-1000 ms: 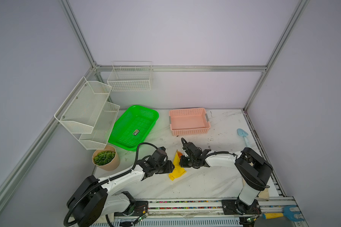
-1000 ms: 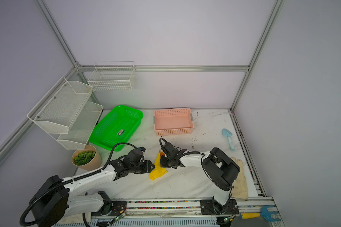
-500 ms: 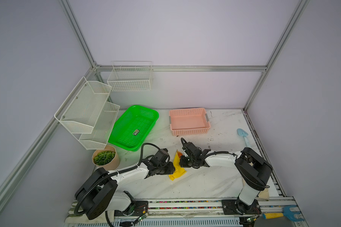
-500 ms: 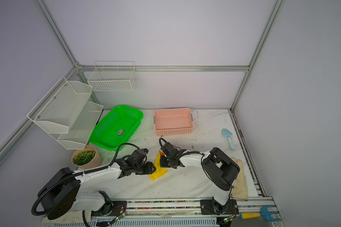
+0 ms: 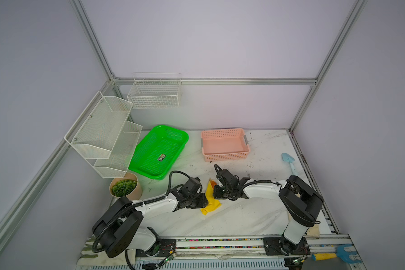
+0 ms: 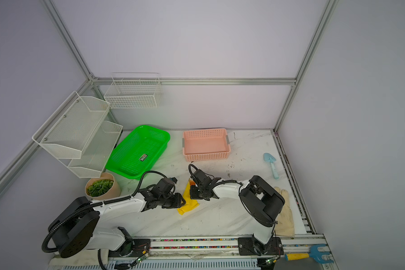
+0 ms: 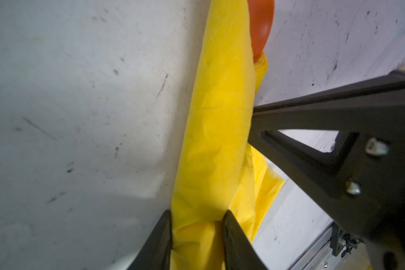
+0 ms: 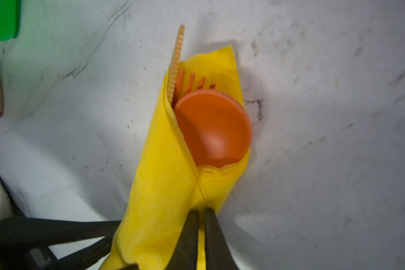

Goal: Place the utensils on the paper napkin and roll it up

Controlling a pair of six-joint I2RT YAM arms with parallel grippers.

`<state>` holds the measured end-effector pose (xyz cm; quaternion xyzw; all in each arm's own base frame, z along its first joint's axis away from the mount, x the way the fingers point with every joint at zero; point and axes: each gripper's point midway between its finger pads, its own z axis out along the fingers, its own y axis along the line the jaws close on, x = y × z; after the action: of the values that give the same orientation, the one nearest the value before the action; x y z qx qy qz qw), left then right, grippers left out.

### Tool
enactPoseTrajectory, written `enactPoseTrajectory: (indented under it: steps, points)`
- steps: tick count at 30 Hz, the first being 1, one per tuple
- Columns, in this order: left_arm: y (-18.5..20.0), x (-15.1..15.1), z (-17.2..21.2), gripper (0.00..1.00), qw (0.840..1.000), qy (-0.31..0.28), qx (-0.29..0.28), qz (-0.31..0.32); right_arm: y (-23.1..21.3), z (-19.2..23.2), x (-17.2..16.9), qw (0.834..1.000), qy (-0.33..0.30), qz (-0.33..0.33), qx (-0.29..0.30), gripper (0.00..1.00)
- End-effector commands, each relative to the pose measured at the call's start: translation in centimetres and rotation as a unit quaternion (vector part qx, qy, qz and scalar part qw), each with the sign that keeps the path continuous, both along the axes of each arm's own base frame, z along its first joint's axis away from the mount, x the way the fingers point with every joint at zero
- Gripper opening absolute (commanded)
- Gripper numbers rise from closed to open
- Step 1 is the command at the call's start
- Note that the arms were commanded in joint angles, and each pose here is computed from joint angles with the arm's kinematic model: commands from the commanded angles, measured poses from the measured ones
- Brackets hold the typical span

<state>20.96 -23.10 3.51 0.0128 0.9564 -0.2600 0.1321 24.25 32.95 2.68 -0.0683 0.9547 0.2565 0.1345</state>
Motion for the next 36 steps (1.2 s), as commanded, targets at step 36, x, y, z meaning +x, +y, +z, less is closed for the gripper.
enactPoseTrajectory:
  steps: [36]
  points:
    - [1.5,-4.2,1.3,0.47,0.997,-0.052,-0.011,-0.049,-1.3,-1.8,-0.7,0.999,0.022,-0.002,-0.048,0.13]
